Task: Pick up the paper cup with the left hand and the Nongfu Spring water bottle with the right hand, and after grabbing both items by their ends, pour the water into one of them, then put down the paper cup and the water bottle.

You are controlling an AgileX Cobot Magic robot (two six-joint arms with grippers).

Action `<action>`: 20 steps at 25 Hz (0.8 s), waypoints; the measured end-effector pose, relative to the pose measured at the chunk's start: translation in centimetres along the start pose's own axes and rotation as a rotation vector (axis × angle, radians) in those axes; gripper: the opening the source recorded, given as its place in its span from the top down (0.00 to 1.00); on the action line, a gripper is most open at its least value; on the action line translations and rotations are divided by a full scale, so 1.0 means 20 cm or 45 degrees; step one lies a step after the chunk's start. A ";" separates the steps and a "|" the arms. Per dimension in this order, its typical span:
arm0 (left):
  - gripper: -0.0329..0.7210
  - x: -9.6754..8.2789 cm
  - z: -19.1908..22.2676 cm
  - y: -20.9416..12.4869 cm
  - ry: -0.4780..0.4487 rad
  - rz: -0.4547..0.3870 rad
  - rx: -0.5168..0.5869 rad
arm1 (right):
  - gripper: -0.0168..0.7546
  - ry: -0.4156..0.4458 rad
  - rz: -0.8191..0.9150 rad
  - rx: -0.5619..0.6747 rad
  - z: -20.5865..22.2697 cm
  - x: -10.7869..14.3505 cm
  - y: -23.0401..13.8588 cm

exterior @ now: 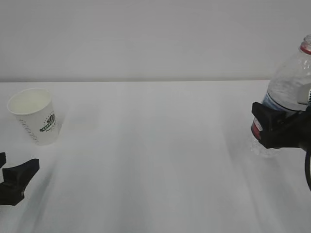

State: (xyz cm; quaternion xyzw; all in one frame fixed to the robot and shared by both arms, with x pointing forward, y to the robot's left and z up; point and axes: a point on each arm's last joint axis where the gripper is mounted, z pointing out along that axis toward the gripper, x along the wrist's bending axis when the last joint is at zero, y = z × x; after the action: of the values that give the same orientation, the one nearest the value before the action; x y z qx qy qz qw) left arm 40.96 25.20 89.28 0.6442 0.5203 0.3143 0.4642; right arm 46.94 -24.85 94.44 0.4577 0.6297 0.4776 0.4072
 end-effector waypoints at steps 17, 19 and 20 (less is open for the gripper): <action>0.19 0.00 0.00 0.00 -0.005 0.002 0.000 | 0.37 0.017 -0.035 0.024 -0.13 0.00 0.13; 0.19 0.00 0.00 0.00 -0.005 0.002 0.000 | 0.37 0.021 -0.039 0.037 -0.13 0.00 0.12; 0.19 0.00 0.00 0.00 -0.005 0.002 0.000 | 0.37 0.021 -0.038 0.039 -0.13 0.00 0.12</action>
State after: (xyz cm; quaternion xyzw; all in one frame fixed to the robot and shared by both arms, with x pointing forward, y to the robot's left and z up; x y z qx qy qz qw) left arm 40.95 25.16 89.28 0.6454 0.5188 0.3133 0.4649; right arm 44.83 -25.15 97.36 0.4504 0.6472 0.4654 0.4020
